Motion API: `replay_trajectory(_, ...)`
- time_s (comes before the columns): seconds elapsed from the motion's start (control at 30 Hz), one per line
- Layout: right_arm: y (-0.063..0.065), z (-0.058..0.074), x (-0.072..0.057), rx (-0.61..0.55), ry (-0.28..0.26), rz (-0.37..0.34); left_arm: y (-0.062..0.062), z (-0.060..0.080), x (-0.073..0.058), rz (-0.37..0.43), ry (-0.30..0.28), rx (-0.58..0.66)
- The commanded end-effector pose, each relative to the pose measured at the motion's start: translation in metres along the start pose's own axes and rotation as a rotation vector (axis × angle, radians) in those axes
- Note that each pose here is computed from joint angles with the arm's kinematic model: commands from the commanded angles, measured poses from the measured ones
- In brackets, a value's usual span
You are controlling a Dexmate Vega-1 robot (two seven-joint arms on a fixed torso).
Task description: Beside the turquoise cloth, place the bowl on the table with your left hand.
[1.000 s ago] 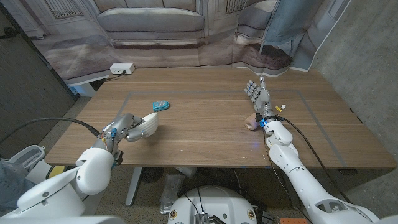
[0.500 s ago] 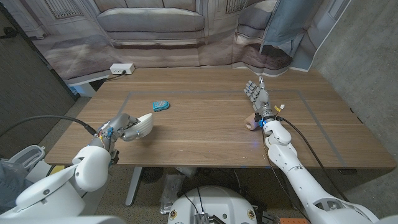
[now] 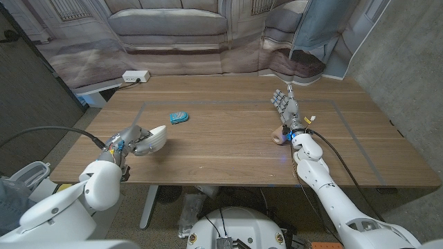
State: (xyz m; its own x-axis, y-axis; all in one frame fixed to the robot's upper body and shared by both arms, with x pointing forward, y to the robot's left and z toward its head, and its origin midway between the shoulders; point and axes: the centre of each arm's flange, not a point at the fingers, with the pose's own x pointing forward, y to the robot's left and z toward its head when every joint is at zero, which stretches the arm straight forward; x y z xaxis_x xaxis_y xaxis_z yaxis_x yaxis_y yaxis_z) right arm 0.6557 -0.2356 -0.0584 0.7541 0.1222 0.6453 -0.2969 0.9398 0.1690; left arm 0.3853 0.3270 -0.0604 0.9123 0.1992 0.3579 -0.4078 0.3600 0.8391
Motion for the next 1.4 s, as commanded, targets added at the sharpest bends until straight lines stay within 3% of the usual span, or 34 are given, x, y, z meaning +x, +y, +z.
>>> replay_trajectory(0.03, -0.001, 0.003, -0.001, -0.002, -0.01, -0.013, 0.0, -0.006, 0.001, 0.02, 0.025, 0.024)
replay_trajectory(0.77, 0.008, 0.001, 0.0, 0.002, -0.015, -0.011, -0.002, -0.026, 0.004, 0.038, 0.121, 0.099)
replay_trajectory(1.4, 0.01, 0.014, 0.0, -0.023, -0.035, -0.008, -0.008, -0.026, 0.019, 0.025, 0.102, 0.118)
